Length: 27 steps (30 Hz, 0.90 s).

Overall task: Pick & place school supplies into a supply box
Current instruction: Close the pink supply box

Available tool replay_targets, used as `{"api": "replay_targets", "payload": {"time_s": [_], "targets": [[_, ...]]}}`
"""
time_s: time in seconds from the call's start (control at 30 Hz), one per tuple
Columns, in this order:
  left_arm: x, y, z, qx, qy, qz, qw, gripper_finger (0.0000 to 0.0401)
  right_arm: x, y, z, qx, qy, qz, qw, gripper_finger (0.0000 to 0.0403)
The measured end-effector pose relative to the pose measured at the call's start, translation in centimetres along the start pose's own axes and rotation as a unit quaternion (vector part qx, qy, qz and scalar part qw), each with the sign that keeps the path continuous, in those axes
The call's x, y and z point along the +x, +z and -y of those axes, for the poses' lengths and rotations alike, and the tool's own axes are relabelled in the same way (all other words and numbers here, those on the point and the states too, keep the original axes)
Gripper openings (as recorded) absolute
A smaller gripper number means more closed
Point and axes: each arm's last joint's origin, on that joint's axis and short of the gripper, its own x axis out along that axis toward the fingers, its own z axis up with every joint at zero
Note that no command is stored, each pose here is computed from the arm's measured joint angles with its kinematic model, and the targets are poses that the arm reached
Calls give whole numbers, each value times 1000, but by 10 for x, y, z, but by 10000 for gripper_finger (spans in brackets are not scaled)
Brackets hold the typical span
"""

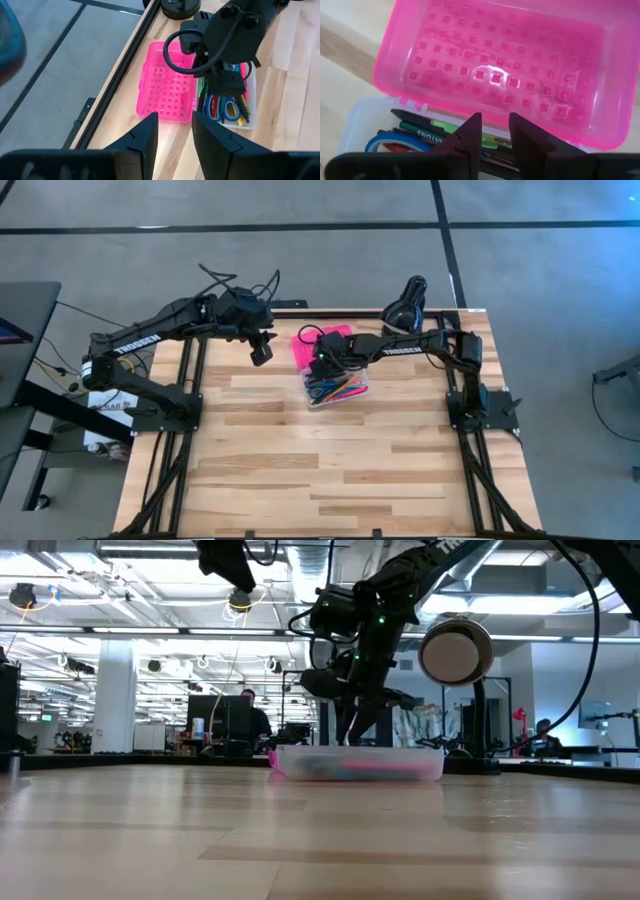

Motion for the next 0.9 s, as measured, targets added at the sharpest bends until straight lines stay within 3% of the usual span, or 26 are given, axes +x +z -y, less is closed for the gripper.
{"api": "replay_targets", "payload": {"time_s": [0.9], "targets": [[0,0,0,0,1,0,1000,114,-1,-19,-16,-23,10,-24,999,92]]}}
